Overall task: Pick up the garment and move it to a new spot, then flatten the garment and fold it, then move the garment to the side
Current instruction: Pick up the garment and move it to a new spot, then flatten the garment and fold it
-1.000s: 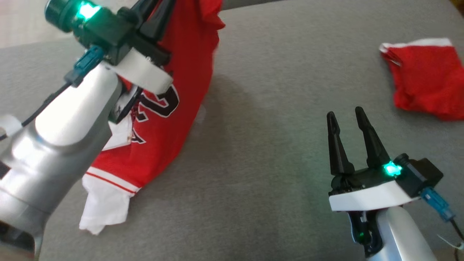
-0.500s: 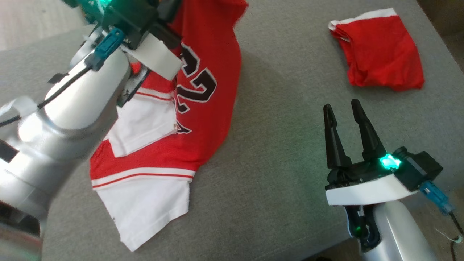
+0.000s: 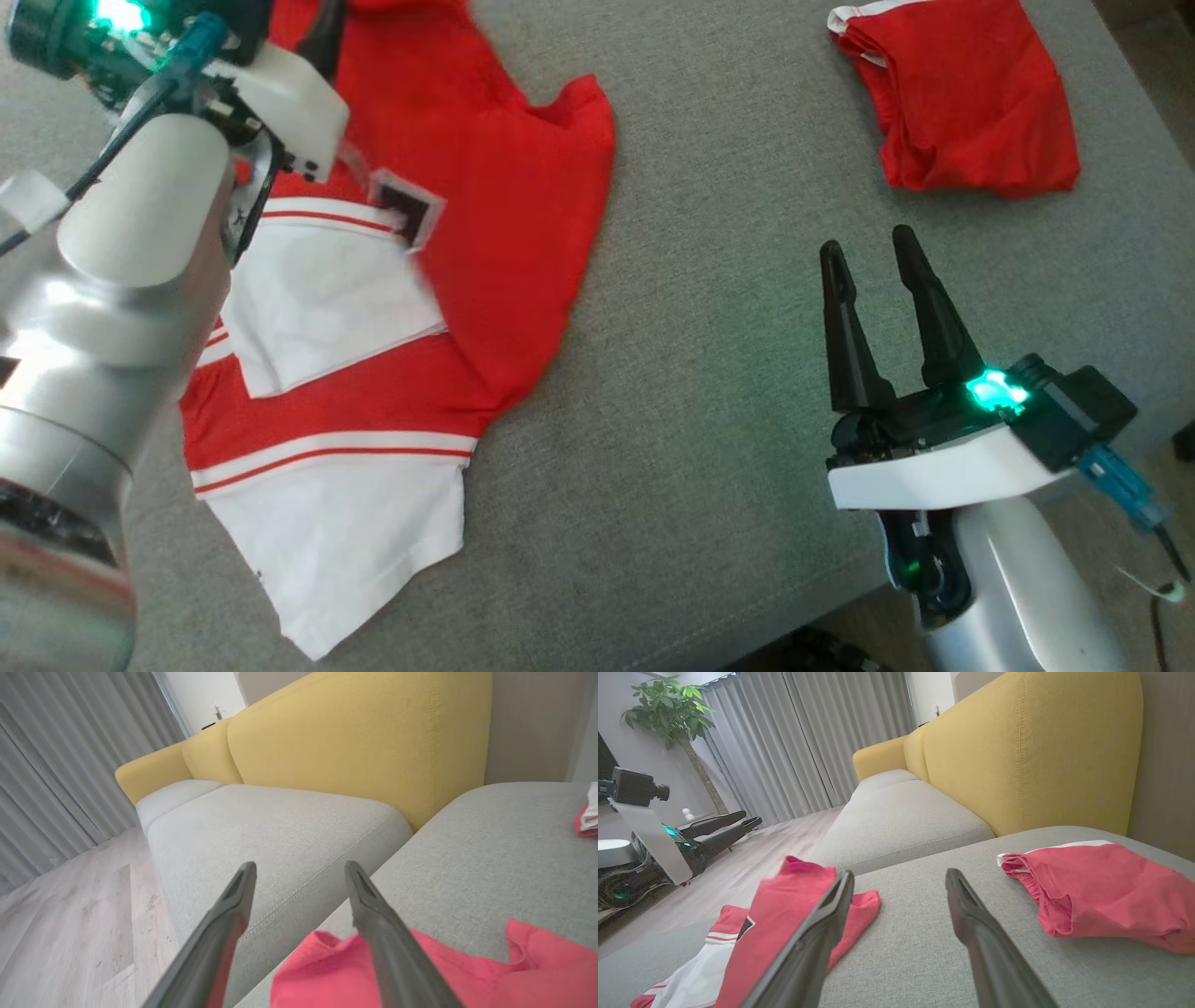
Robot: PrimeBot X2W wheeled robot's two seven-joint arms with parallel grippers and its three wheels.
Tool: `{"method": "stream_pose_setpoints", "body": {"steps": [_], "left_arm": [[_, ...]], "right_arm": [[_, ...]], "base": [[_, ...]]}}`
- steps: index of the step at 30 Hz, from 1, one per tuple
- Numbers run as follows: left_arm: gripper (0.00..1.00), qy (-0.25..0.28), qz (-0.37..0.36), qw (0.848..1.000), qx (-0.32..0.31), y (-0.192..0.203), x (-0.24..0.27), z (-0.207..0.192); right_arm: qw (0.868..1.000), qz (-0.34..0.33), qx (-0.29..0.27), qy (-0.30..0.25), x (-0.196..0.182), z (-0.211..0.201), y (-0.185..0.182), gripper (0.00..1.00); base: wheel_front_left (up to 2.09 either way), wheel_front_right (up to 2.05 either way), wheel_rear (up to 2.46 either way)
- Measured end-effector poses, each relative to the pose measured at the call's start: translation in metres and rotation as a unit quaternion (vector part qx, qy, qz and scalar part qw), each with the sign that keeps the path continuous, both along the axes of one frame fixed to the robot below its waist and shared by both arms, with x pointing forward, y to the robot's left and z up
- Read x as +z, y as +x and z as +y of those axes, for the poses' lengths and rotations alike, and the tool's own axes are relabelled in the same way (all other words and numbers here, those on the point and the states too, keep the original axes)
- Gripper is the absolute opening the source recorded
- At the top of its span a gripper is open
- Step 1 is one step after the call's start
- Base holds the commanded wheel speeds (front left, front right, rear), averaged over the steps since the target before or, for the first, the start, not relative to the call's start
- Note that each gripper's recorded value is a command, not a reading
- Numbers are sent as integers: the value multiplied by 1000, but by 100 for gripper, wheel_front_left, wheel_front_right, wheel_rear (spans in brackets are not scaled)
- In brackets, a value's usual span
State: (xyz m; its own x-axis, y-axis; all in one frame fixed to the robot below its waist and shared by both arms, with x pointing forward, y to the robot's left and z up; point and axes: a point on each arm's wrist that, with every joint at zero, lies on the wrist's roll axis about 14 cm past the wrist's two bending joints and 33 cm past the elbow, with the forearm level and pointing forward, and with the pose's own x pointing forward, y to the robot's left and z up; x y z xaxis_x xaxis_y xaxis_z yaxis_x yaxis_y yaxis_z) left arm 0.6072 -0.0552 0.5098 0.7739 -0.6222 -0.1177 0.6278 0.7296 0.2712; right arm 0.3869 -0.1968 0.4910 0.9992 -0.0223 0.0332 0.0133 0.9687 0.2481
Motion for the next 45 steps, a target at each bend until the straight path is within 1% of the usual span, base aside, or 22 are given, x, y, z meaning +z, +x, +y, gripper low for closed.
{"method": "stream_pose_setpoints", "body": {"steps": [6, 11, 14, 16, 20, 23, 28, 30, 33, 36, 39, 45], "left_arm": [[100, -16, -6, 1000, 11, -2, 4, 8], [100, -74, -14, 996, 37, -5, 34, 24], [100, -104, -21, 993, 51, -16, 47, 34], [100, -113, -23, 992, 55, -22, 50, 38], [100, -147, -19, 986, 80, -53, 48, 62], [100, -166, -12, 980, 104, -81, 42, 83], [100, -200, -4, 965, 168, -123, 32, 126], [100, -204, 8, 962, 180, -144, 21, 136], [100, -217, 33, 952, 215, -172, 1, 153], [100, -221, 60, 942, 245, -195, -20, 166], [100, -219, 67, 941, 250, -206, -28, 166], [100, -223, 58, 944, 237, -199, -22, 161]], "right_arm": [[1000, -2, 6, 2, 1, 4, 3, 100], [1000, -13, 2, -11, 7, -1, 5, 100], [999, -23, 10, -21, 12, 3, 10, 100], [999, -26, 15, -24, 14, 6, 11, 100], [998, -40, 24, -36, 22, 12, 15, 100], [998, -38, 30, -38, 21, 16, 12, 100], [997, -41, 50, -38, 22, 30, 7, 100], [997, -48, 57, -37, 26, 36, 7, 100], [996, -54, 67, -35, 30, 43, 9, 100], [996, -47, 75, -33, 25, 48, 6, 100], [995, -42, 79, -33, 22, 51, 4, 100], [995, -37, 84, -33, 18, 54, 6, 100]], "base": [[0, 0, 0], [0, 0, 0], [0, 0, 0], [0, 0, 0], [0, 0, 0], [0, 0, 0], [0, 0, 0], [0, 0, 0], [0, 0, 0], [0, 0, 0], [0, 0, 0], [0, 0, 0]]}}
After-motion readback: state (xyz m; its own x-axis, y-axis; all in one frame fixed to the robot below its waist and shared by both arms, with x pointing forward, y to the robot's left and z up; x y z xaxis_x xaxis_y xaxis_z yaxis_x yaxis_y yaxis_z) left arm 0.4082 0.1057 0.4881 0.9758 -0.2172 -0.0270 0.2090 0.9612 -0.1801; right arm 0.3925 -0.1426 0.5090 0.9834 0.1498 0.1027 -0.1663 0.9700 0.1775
